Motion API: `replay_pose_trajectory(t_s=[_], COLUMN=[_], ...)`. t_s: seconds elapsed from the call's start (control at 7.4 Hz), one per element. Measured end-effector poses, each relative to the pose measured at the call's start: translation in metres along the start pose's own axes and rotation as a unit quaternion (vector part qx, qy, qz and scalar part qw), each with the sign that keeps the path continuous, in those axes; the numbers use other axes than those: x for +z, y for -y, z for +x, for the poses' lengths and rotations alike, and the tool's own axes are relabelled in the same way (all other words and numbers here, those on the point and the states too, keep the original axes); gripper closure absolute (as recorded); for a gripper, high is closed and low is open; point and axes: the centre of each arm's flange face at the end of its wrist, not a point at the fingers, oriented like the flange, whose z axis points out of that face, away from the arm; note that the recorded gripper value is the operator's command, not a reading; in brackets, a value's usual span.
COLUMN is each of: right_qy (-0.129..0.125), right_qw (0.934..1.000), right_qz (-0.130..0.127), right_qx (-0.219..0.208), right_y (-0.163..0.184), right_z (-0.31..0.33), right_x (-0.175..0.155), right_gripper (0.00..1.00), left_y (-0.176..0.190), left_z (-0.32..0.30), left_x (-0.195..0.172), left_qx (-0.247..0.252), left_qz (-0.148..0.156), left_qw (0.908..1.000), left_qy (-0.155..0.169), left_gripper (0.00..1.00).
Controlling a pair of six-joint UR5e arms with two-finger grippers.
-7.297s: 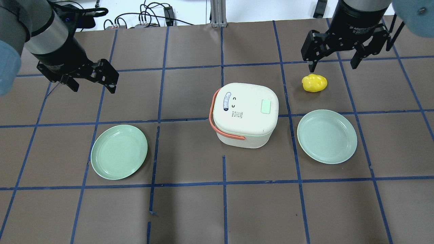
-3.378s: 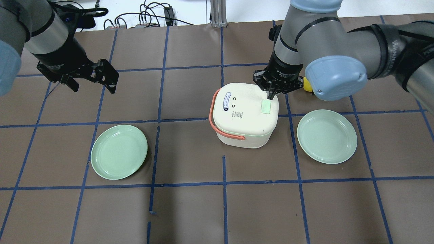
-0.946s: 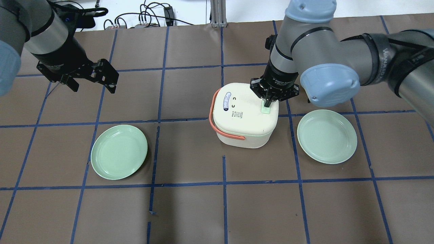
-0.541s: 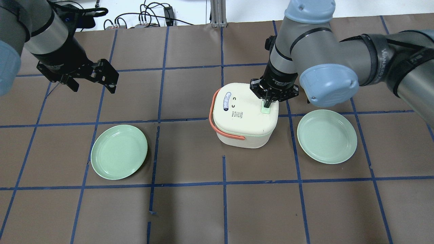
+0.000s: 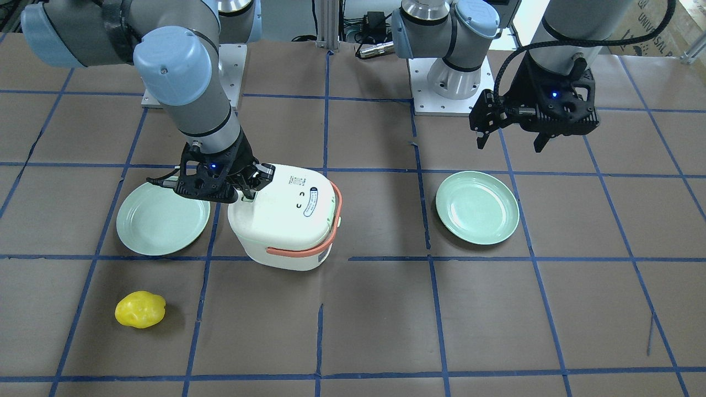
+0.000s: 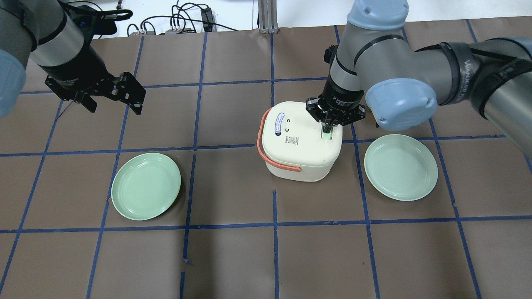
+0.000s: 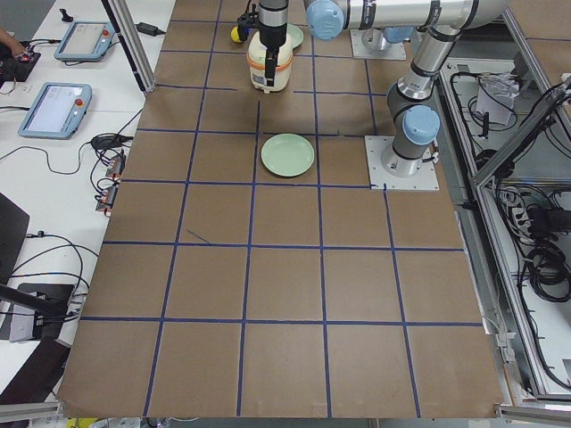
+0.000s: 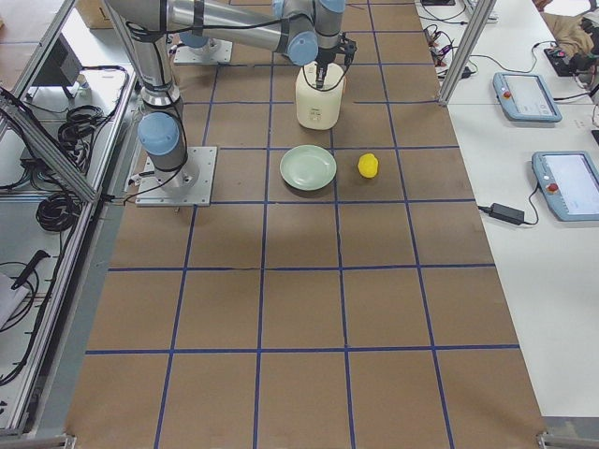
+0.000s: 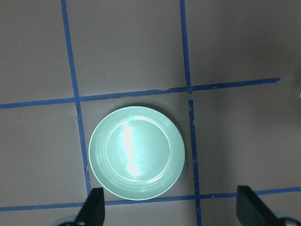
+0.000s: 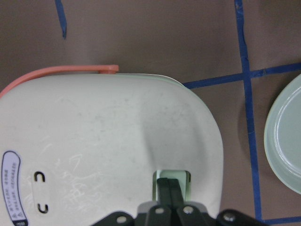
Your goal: Press rice cooker button
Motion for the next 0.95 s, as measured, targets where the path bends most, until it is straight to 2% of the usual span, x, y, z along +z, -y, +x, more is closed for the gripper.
replay_pose_trajectory(t_s=[0.27, 0.54, 0.68, 0.81, 0.95], right_qy=[0.002, 0.005, 0.002, -0.005, -0.020], right_qw=[1.0000, 0.9998, 0.9998, 0.9996, 0.9985], right_qz=[0.006, 0.018, 0.016, 0.011, 0.012], right_qx=[-0.001, -0.007, -0.012, -0.026, -0.050], right_y=[0.000, -0.003, -0.001, 0.003, 0.008], right_z=[-0.002, -0.007, -0.008, -0.006, 0.004], right_x=[-0.007, -0.040, -0.064, -0.091, -0.119], right_gripper=[0.84, 0.80, 0.75, 0.64, 0.41], left_y=[0.000, 0.000, 0.000, 0.000, 0.000], left_z=[0.000, 0.000, 0.000, 0.000, 0.000], left_x=[0.000, 0.000, 0.000, 0.000, 0.000], left_qx=[0.000, 0.000, 0.000, 0.000, 0.000], left_qz=[0.000, 0.000, 0.000, 0.000, 0.000], left_qw=[1.0000, 1.0000, 1.0000, 1.0000, 1.0000], left_qy=[0.000, 0.000, 0.000, 0.000, 0.000], left_gripper=[0.00, 0.00, 0.00, 0.00, 0.00])
